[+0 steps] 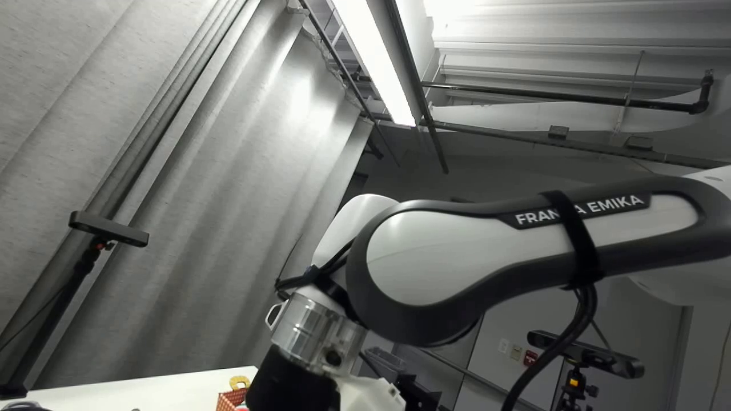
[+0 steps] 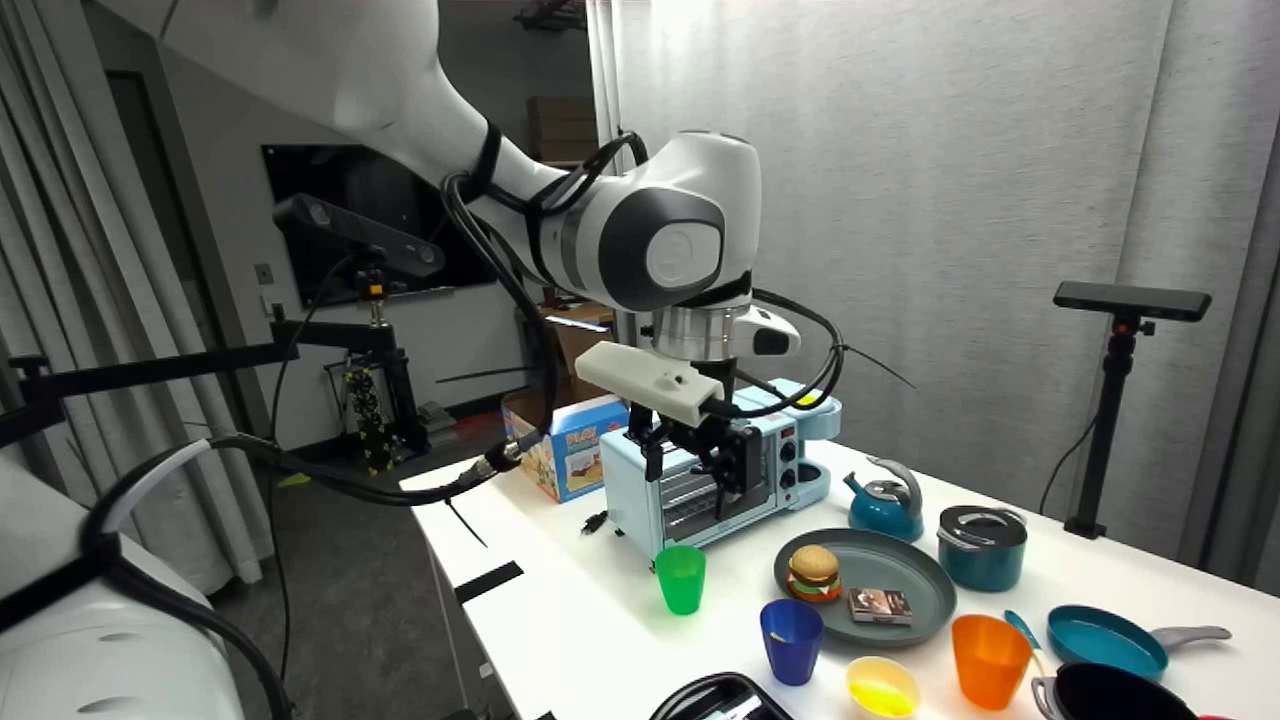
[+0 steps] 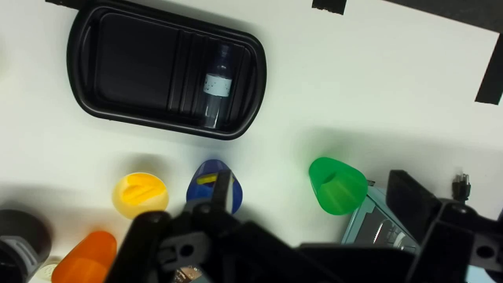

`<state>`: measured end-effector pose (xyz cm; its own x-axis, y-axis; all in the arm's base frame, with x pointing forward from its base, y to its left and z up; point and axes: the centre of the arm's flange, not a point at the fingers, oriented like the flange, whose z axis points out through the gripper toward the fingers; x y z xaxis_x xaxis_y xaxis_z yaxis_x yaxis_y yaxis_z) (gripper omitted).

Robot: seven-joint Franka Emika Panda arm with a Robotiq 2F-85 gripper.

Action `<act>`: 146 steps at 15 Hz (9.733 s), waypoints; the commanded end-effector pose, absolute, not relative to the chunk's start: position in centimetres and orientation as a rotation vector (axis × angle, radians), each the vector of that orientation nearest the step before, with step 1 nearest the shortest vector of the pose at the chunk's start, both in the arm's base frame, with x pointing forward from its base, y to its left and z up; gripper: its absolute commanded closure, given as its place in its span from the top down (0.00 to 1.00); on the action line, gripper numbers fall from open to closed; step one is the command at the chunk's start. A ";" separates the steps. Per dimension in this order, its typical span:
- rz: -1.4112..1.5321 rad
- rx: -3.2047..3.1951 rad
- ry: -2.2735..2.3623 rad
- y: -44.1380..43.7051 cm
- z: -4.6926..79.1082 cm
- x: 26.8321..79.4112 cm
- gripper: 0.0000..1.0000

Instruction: Pour the contents of the bowl and the blue cup onto the plate

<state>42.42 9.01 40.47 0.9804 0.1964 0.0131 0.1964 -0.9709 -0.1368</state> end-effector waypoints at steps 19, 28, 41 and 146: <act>0.001 -2.989 -0.298 9.0 40.5 42.4 1.00; 0.001 -2.989 -0.298 9.0 40.5 42.4 1.00; 0.001 -2.989 -0.298 9.0 40.5 42.4 1.00; 0.100 -3.040 0.262 -6.9 21.2 62.1 0.01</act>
<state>62.59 -8.56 18.47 0.9777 -0.1926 -0.0840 -0.1998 -0.9759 -0.0878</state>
